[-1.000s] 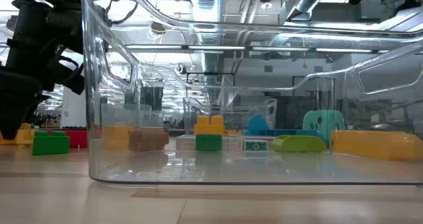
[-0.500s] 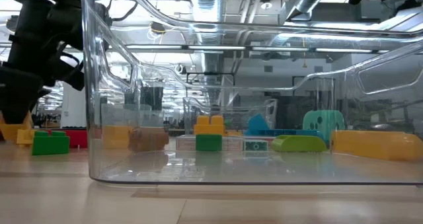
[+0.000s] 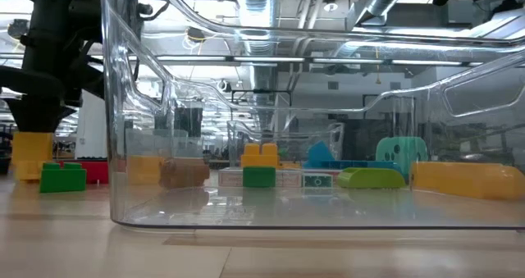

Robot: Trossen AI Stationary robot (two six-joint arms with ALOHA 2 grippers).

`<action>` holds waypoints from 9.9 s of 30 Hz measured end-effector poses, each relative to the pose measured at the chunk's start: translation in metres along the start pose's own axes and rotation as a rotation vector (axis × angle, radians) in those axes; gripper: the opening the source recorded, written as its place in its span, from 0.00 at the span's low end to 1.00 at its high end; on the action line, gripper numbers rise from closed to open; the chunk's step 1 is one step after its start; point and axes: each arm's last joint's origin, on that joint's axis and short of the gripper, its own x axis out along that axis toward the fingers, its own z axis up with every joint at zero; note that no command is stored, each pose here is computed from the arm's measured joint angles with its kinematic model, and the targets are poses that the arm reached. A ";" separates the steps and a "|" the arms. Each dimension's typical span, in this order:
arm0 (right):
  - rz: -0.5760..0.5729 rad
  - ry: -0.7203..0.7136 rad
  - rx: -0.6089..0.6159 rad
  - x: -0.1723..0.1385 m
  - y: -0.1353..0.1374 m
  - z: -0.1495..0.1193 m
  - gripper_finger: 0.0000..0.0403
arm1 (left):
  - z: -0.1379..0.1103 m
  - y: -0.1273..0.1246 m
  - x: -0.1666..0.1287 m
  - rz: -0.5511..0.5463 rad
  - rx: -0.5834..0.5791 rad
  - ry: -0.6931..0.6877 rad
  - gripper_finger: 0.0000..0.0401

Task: Pick & Place Toys
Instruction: Put the yellow game piece into the bottom transparent bin, then put the red game piece into the bottom transparent bin

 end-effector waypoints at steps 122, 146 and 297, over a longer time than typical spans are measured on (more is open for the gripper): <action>0.380 0.336 -0.260 0.094 0.054 -0.046 0.69 | 0.115 -0.129 -0.138 -0.211 0.467 -1.643 0.53; 0.260 0.397 -0.345 0.134 0.080 -0.054 0.63 | 0.120 -0.124 -0.139 -0.247 0.408 -1.646 0.41; -0.307 1.132 -0.388 0.135 0.116 -0.056 0.61 | 0.007 -0.068 -0.026 0.009 0.141 -0.585 0.72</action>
